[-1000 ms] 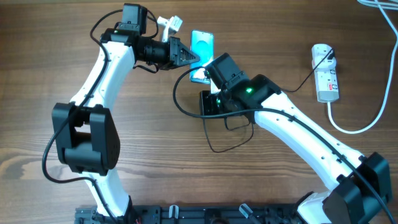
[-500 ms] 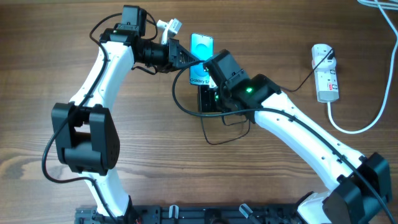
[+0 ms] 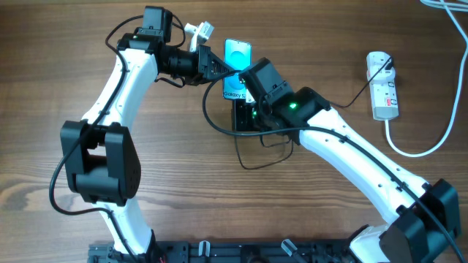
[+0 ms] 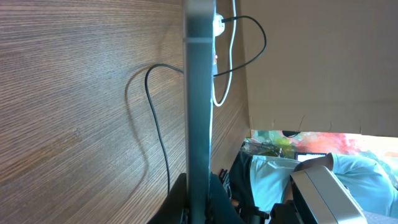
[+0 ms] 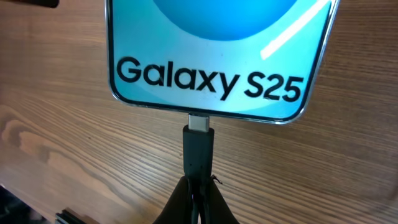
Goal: Plug charger to phone and switch on socket
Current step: 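Align the USB-C plug under the phone and push it up into the port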
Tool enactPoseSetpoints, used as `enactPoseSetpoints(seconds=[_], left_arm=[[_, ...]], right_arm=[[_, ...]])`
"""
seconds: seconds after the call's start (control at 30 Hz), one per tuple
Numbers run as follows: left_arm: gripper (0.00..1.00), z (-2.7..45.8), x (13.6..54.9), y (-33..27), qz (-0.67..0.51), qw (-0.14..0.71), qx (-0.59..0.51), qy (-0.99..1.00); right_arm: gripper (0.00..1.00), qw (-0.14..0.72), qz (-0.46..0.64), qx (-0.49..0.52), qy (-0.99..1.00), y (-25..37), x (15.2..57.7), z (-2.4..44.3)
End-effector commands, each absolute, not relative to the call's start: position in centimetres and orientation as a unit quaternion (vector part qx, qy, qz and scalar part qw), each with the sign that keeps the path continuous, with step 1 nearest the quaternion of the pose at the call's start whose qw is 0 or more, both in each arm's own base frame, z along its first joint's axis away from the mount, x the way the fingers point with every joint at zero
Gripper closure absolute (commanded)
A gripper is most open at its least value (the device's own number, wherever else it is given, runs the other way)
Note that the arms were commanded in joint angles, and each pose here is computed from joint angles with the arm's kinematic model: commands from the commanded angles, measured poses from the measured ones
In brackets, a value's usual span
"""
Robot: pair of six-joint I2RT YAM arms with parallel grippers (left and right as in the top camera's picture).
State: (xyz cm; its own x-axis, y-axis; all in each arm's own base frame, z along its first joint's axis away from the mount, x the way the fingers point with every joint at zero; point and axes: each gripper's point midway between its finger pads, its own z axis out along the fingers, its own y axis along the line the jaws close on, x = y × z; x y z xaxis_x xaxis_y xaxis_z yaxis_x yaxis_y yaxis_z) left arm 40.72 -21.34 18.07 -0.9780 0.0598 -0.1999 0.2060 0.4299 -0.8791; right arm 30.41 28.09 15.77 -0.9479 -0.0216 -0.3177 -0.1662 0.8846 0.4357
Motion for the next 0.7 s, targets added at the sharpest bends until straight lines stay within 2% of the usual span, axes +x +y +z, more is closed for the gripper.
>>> enactPoseSetpoints(seconds=[0.0, 0.37, 0.67], left_arm=[[0.96, 20.6, 40.3, -21.5, -0.549, 0.084, 0.094, 0.826], [0.96, 21.1, 40.0, -21.7, -0.564, 0.081, 0.098, 0.816], [0.96, 20.0, 41.0, -20.9, -0.530, 0.097, 0.089, 0.838]], right_arm=[[0.96, 0.166, 0.247, -0.042, 0.954, 28.4, 30.9, 17.1], [0.96, 0.162, 0.246, -0.023, 0.955, 27.9, 31.2, 17.0], [0.96, 0.146, 0.265, -0.043, 0.952, 28.4, 30.5, 17.1]])
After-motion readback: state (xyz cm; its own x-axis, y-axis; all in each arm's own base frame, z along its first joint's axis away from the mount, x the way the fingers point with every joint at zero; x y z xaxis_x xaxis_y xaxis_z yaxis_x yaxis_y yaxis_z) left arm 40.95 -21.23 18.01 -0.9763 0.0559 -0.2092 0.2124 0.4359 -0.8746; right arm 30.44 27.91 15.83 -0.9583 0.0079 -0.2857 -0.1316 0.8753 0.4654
